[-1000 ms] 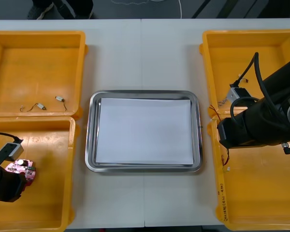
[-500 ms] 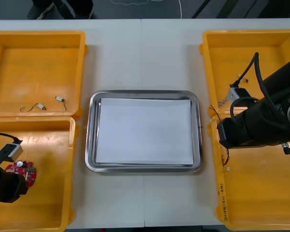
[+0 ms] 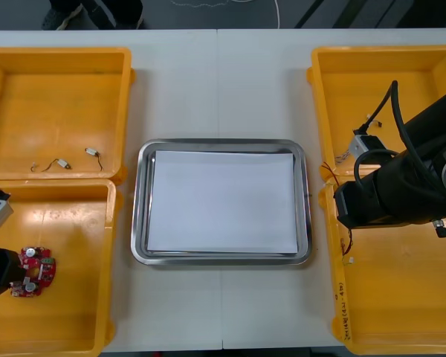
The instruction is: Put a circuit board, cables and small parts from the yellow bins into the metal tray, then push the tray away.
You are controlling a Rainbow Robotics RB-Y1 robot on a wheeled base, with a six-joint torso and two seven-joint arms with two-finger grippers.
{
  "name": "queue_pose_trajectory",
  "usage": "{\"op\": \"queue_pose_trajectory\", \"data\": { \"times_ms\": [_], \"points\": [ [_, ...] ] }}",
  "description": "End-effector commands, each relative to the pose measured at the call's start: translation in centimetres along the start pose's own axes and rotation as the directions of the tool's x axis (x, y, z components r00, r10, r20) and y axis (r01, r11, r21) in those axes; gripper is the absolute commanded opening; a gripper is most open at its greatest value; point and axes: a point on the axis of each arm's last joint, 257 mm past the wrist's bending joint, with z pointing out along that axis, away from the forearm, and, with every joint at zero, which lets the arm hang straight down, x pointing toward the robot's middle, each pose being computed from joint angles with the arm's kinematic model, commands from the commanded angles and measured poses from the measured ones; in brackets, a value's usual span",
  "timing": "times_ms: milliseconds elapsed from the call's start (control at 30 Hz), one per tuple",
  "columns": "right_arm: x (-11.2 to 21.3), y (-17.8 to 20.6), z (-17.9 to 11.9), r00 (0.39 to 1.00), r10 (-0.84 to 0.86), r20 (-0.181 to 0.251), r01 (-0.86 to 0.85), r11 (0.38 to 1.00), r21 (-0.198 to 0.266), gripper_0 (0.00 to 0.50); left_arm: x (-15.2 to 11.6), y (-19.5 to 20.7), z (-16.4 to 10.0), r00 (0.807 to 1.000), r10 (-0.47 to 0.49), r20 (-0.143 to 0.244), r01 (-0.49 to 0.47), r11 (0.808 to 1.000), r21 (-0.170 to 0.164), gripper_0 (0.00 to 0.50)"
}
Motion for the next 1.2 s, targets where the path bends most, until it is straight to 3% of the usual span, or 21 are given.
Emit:
{"op": "queue_pose_trajectory", "data": {
  "times_ms": [33,233,367,500,533,567,600,700,733,767,800,900,933,1000,1033,1200],
  "points": [
    [-0.2,1.1,-0.2,1.0,0.012,0.006,-0.012,1.0,-0.02,0.0,-2.8,0.8,-2.5,0.989,-0.124,0.079,0.127,0.991,-0.033,0.5],
    [-0.3,1.2,-0.1,1.0,0.012,0.008,-0.012,1.0,-0.022,0.0,-3.5,0.4,-2.5,0.946,-0.312,0.09,0.315,0.949,-0.022,0.5],
    [-0.2,1.0,-0.1,1.0,0.013,0.006,-0.012,1.0,-0.018,0.0,-4.0,-0.1,-2.3,0.888,-0.45,0.095,0.453,0.891,-0.01,0.5],
    [-0.2,1.0,-0.1,1.0,0.014,0.007,-0.013,1.0,-0.018,0.0,-4.5,-0.5,-2.1,0.797,-0.595,0.103,0.599,0.801,-0.009,0.5],
    [-0.2,1.0,-0.1,1.0,0.014,0.007,-0.013,1.0,-0.018,0.0,-4.5,-0.5,-2.1,0.797,-0.595,0.103,0.599,0.801,-0.009,0.5],
    [-0.2,1.1,-0.1,1.0,0.013,0.007,-0.012,1.0,-0.019,0.0,-4.7,-0.5,-1.9,0.75,-0.652,0.113,0.658,0.753,-0.02,0.5],
    [-0.2,1.1,-0.1,1.0,0.014,0.007,-0.013,1.0,-0.02,0.0,-4.7,-0.5,-1.8,0.736,-0.667,0.117,0.674,0.739,-0.022,0.5],
    [-0.2,1.0,-0.1,1.0,0.014,0.005,-0.014,1.0,-0.016,0.0,-5.0,-0.6,-1.5,0.63,-0.766,0.131,0.773,0.634,-0.011,0.5],
    [-0.2,1.0,-0.1,1.0,0.014,0.005,-0.014,1.0,-0.016,0.0,-5.0,-0.6,-1.5,0.617,-0.776,0.133,0.783,0.621,-0.008,0.5],
    [-0.1,0.9,-0.1,1.0,0.014,0.003,-0.014,1.0,-0.013,0.0,-5.0,-0.8,-1.4,0.591,-0.796,0.131,0.803,0.596,0.0,0.5],
    [-0.1,0.8,-0.1,1.0,0.014,0.003,-0.014,1.0,-0.011,0.0,-5.0,-0.9,-1.3,0.58,-0.805,0.128,0.811,0.585,0.002,0.5],
    [-0.2,0.7,-0.1,1.0,0.017,0.004,-0.017,1.0,-0.004,0.0,-4.9,-1.3,-1.0,0.501,-0.857,0.121,0.862,0.507,0.018,0.5],
    [-0.1,0.7,-0.1,1.0,0.016,0.003,-0.016,1.0,-0.004,0.0,-5.0,-1.5,-0.9,0.49,-0.864,0.119,0.868,0.496,0.022,0.5],
    [-0.1,0.7,-0.1,1.0,0.016,0.003,-0.016,1.0,-0.005,0.0,-4.9,-1.7,-0.7,0.439,-0.891,0.114,0.895,0.445,0.032,0.5],
    [-0.1,0.7,-0.1,1.0,0.015,0.002,-0.015,1.0,-0.003,0.0,-4.9,-1.9,-0.6,0.428,-0.897,0.112,0.901,0.433,0.034,0.5],
    [-0.2,0.6,-0.1,1.0,0.017,0.004,-0.017,1.0,-0.002,0.0,-5.0,-2.4,0.0,0.428,-0.897,0.111,0.901,0.433,0.026,0.5]
  ]
}}
